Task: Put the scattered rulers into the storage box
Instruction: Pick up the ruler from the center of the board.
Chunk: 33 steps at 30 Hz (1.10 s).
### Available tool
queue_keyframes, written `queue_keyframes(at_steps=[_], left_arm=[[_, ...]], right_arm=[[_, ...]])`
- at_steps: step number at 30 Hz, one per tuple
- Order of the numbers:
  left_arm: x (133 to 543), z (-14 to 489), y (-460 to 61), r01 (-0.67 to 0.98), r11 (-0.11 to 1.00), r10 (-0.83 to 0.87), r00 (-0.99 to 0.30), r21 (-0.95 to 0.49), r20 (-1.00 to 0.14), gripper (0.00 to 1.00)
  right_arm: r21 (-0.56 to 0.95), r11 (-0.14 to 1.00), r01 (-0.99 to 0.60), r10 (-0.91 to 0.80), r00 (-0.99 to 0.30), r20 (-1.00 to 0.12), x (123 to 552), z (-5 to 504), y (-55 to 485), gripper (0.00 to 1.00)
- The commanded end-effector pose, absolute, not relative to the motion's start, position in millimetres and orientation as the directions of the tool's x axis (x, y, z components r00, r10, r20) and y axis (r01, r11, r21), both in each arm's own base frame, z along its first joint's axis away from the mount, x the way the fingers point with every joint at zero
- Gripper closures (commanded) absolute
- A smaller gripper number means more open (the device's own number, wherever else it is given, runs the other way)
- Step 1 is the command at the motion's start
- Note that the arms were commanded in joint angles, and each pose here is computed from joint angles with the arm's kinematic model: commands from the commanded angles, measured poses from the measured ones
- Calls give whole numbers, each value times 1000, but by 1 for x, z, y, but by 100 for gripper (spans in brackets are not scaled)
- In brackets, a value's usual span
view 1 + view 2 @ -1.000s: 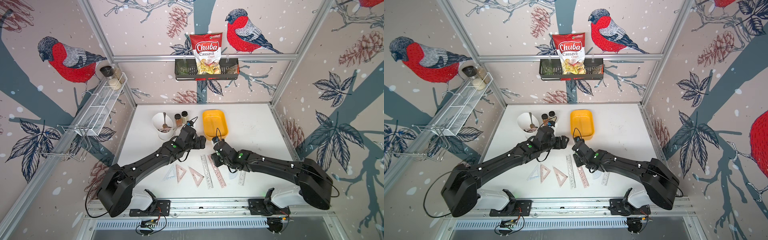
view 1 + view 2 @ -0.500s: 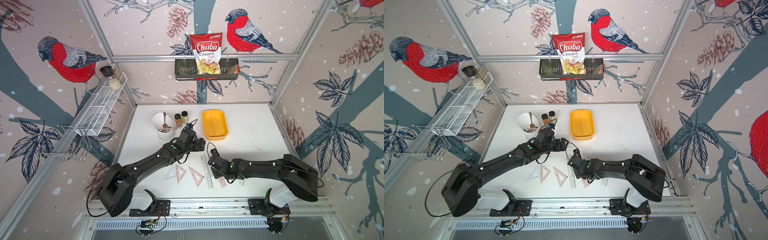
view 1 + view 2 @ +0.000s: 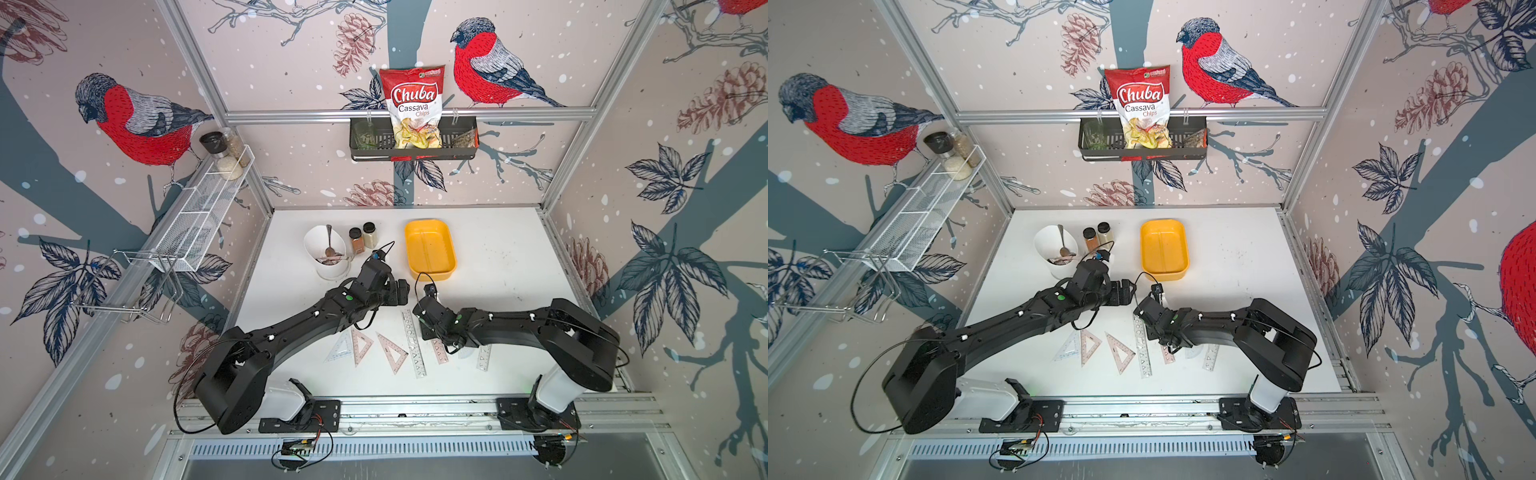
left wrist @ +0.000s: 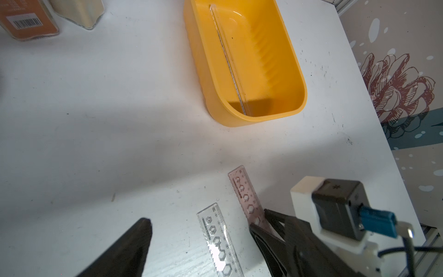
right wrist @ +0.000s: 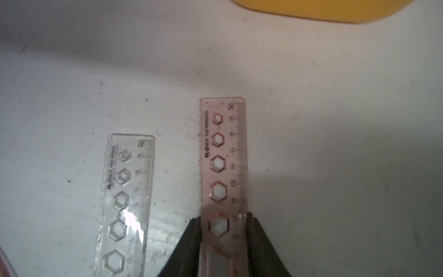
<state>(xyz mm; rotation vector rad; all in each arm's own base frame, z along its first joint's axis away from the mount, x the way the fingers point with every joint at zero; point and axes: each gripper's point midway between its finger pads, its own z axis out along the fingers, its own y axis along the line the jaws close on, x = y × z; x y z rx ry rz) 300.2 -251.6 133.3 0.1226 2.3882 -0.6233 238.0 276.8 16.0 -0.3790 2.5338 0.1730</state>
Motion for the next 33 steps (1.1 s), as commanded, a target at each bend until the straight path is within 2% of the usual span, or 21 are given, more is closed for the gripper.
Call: queue_keyframes(at_steps=[1, 7, 12, 15, 17, 20, 23, 33], left_arm=[[302, 140, -257, 259, 865, -89, -764, -430, -639, 10], [295, 134, -266, 275, 834, -87, -790, -478, -607, 13], [284, 127, -281, 293, 782, -81, -827, -550, -557, 23], [277, 121, -295, 299, 746, -67, -855, -595, -514, 31], [273, 116, -303, 300, 730, -53, -870, -613, -490, 38], [269, 106, -314, 293, 716, -35, -891, -634, -452, 47], [266, 97, -324, 289, 716, -11, -906, -636, -424, 55], [267, 75, -337, 262, 742, 19, -928, -617, -371, 55]], right_arm=[[27, 966, -256, -207, -835, -510, 240, 7, 266, 66], [161, 946, -283, -153, -823, -547, 248, 39, 288, 56], [296, 902, -315, -100, -818, -567, 246, 59, 292, 54], [371, 869, -327, -74, -828, -556, 245, 57, 288, 61], [399, 857, -327, -67, -837, -543, 243, 53, 283, 70], [412, 847, -334, -69, -839, -539, 242, 48, 279, 84], [410, 851, -328, -67, -842, -535, 242, 42, 272, 93], [416, 850, -324, -63, -846, -530, 242, 33, 256, 97]])
